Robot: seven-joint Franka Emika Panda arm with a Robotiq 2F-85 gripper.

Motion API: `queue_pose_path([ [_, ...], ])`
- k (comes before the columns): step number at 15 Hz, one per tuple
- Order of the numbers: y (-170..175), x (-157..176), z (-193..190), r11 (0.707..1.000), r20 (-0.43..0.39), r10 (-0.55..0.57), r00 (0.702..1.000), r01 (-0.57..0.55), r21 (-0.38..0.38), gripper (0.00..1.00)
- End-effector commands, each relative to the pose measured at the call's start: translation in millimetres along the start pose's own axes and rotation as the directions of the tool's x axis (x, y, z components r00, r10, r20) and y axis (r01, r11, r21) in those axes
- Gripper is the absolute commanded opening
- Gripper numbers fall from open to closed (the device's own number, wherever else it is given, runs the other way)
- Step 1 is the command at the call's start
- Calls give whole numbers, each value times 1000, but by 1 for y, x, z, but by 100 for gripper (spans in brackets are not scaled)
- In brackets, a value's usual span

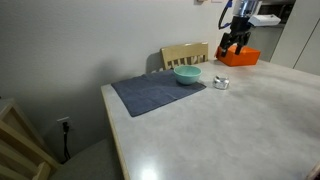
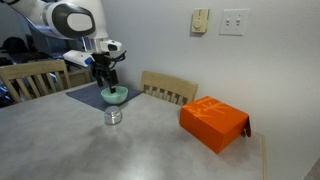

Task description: Remove the lid from the silver tin

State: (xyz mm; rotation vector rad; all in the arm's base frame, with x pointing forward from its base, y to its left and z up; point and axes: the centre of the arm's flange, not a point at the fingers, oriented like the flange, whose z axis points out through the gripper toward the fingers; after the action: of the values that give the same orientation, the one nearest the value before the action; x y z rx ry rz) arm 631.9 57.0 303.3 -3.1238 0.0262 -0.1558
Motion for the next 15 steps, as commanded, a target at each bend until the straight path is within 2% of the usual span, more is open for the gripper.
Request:
queue_pose_path([
  [1, -2, 2, 25, 997, 20, 61, 998, -60, -47, 100],
  [6, -11, 9, 55, 1000, 72, 1, 997, 0, -13, 100],
  [10, -6, 19, 71, 999, 83, 14, 996, -11, -35, 100],
  [15, 8, 30, 103, 999, 133, 47, 990, -45, -18, 100],
])
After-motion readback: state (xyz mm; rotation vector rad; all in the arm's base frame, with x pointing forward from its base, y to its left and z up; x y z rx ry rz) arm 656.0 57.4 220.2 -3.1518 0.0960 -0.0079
